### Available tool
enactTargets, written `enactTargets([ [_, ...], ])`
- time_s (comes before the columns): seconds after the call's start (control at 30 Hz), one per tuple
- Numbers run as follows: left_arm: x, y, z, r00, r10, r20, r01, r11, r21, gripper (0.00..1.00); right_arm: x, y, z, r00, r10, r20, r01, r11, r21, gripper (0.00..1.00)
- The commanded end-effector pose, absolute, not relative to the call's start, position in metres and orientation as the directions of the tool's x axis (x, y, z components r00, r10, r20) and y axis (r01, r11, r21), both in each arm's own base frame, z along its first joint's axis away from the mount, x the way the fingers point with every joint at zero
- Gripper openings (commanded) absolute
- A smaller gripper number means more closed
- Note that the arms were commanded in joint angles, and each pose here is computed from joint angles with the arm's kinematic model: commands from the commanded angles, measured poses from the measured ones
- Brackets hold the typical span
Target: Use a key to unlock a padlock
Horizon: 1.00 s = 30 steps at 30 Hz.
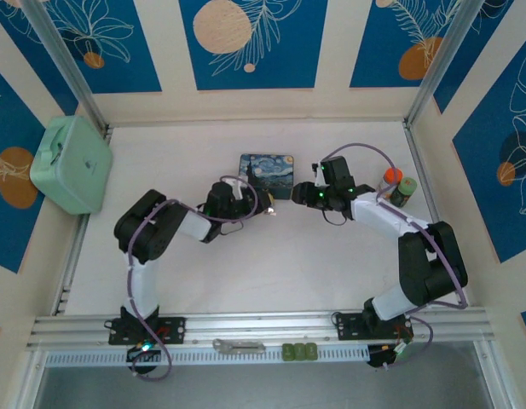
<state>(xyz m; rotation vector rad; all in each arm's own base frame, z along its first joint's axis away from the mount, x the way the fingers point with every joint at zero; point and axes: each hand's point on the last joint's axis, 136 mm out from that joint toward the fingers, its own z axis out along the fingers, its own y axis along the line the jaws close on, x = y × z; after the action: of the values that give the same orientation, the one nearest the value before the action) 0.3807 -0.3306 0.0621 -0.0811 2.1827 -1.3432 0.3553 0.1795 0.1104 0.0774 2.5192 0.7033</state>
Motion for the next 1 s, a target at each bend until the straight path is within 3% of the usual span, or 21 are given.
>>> enactTargets([
  [0.0,0.376,-0.343,0.045,-0.860,-0.290,-0.420,0.230,0.516,-0.825,0.65,0.352,0.187,0.121,-0.861,0.202,-0.468,-0.103,0.830,0.548,0.51],
  [0.63,0.390,-0.329,0.025,-0.784,-0.399,-0.475,0.076,0.698,-0.712,0.68,0.352,0.190,0.125,-0.850,0.221,-0.478,-0.104,0.819,0.564,0.50],
  [0.97,0.391,-0.367,0.031,-0.821,-0.360,-0.442,0.151,0.611,-0.777,0.69,0.350,0.192,0.123,-0.851,0.226,-0.474,-0.105,0.811,0.575,0.49],
])
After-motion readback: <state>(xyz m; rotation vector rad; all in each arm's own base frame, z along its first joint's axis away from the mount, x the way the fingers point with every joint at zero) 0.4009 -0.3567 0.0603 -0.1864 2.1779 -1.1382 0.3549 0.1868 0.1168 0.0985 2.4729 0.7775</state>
